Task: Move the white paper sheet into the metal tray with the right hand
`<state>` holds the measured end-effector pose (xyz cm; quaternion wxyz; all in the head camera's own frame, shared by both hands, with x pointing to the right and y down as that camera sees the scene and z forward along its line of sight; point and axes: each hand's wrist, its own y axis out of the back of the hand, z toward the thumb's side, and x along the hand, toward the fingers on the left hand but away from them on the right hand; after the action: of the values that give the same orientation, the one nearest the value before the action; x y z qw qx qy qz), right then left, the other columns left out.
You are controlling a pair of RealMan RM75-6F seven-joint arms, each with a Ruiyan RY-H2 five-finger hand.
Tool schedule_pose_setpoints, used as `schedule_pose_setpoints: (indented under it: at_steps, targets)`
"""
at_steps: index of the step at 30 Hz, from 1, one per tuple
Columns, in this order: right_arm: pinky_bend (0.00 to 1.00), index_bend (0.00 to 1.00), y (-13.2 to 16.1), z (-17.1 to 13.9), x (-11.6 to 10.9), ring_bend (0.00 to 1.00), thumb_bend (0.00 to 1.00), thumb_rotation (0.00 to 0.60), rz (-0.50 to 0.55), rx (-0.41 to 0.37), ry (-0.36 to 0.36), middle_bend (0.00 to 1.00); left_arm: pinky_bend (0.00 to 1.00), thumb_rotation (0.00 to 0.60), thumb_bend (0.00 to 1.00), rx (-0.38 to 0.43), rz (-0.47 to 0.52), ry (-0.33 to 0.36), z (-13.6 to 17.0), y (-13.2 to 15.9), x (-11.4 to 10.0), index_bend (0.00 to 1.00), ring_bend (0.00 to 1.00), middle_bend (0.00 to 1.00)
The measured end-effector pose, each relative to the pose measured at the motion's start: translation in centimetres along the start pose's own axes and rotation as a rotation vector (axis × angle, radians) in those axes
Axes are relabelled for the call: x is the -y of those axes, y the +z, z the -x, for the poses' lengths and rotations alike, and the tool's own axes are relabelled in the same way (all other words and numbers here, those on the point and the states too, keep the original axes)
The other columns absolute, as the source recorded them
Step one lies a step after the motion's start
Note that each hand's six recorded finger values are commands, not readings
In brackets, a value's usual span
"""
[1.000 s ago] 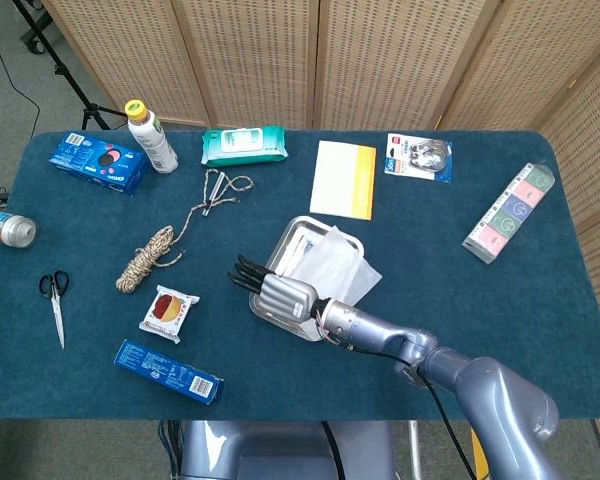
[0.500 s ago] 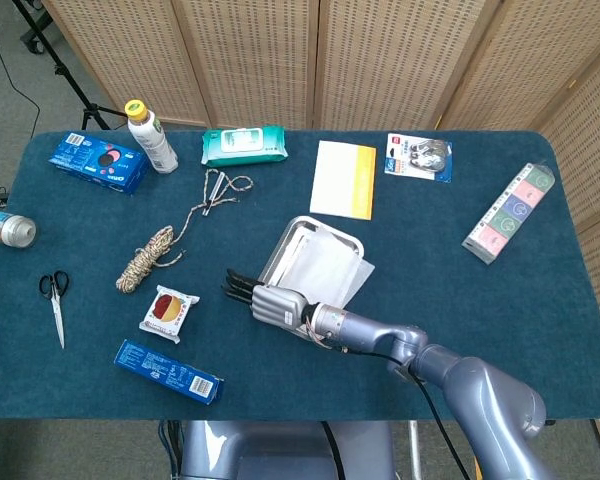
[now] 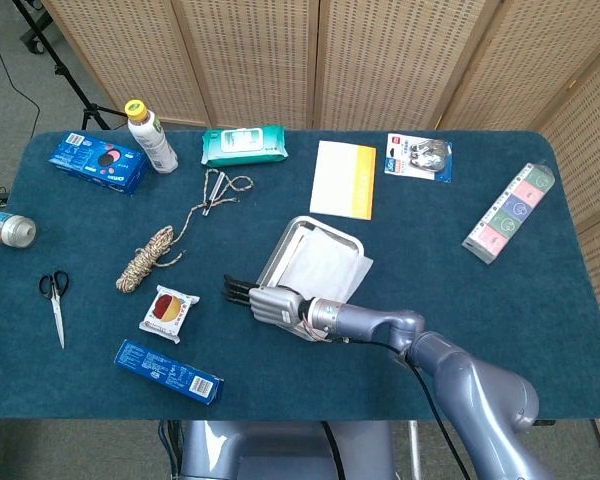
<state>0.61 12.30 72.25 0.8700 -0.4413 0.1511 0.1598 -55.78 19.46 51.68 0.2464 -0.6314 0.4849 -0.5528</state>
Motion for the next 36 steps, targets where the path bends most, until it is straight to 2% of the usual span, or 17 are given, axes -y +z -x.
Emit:
schedule_pose_setpoints:
  at_steps: [2,4,6,9,13,20,22,24,26,28,31,34,36]
  targets:
    - [0.04,0.59,-0.3,0.0,0.0,0.0,0.35,0.6,-0.003,0.01,-0.004,0.0,0.0,0.6,0.0,-0.001,0.0,0.0,0.0,0.0,0.0,0.0,0.0,0.0]
    - [0.04,0.37,-0.7,0.0,0.0,0.0,0.22,0.6,-0.001,0.026,-0.003,0.0,0.0,0.6,0.0,-0.001,-0.001,0.0,0.0,0.0,0.0,0.0,0.0,0.0]
    - [0.04,0.24,-0.9,-0.1,0.1,0.0,0.16,0.6,0.001,0.042,-0.001,0.0,0.0,0.6,0.0,-0.001,-0.002,-0.001,0.0,0.0,0.0,0.0,0.0,0.0]
    - [0.04,0.11,-1.4,-0.3,0.1,0.0,0.11,0.6,0.011,0.075,0.004,0.0,0.0,0.6,0.0,0.0,-0.005,-0.003,0.0,0.0,0.1,0.0,0.0,0.0]
    - [0.04,0.07,-1.6,-0.6,-0.2,0.0,0.1,0.6,0.021,0.095,-0.001,0.0,0.0,0.6,0.0,0.0,-0.008,-0.004,0.0,0.1,0.2,0.0,0.0,0.0]
    - [0.04,0.07,-3.2,-1.4,-1.2,0.0,0.1,0.6,0.063,0.169,-0.037,0.0,0.0,0.6,0.0,0.0,-0.012,-0.008,-0.1,0.1,0.3,0.0,0.0,0.0]
    - [0.04,0.1,-3.8,-1.9,-1.5,0.0,0.12,0.6,0.094,0.2,-0.046,0.0,0.0,0.6,0.0,0.004,-0.013,-0.011,0.0,0.2,0.4,0.0,0.0,0.0]
    - [0.04,0.14,-4.2,-2.4,-1.7,0.0,0.18,0.6,0.128,0.224,-0.052,0.02,0.0,0.6,0.0,0.007,-0.015,-0.013,0.0,0.3,0.4,0.0,0.0,0.0]
    - [0.04,0.15,-4.6,-3.5,-1.8,0.0,0.31,0.6,0.21,0.267,-0.05,0.03,0.0,0.6,0.0,0.012,-0.018,-0.015,0.1,0.5,0.5,0.0,0.0,0.0]
    - [0.04,0.17,-4.9,-5.0,-1.5,0.0,0.54,0.6,0.332,0.317,-0.03,0.05,0.0,0.6,0.0,0.018,-0.022,-0.017,0.2,0.6,0.6,0.0,0.0,0.0]
    - [0.08,0.24,-5.1,-7.4,-1.2,0.0,0.76,0.6,0.518,0.395,0.005,0.11,0.0,0.6,0.0,0.02,-0.028,-0.02,0.2,0.8,0.8,0.0,0.0,0.0]
    - [0.1,0.28,-5.1,-9.9,-0.7,0.05,0.85,0.6,0.716,0.479,0.044,0.18,0.0,0.6,0.0,0.022,-0.036,-0.022,0.3,1.0,1.0,0.0,0.0,0.0]
    - [0.12,0.3,-5.1,-11.4,-0.2,0.08,0.88,0.6,0.824,0.529,0.068,0.21,0.0,0.6,0.0,0.023,-0.04,-0.024,0.3,1.1,1.1,0.0,0.0,0.0]
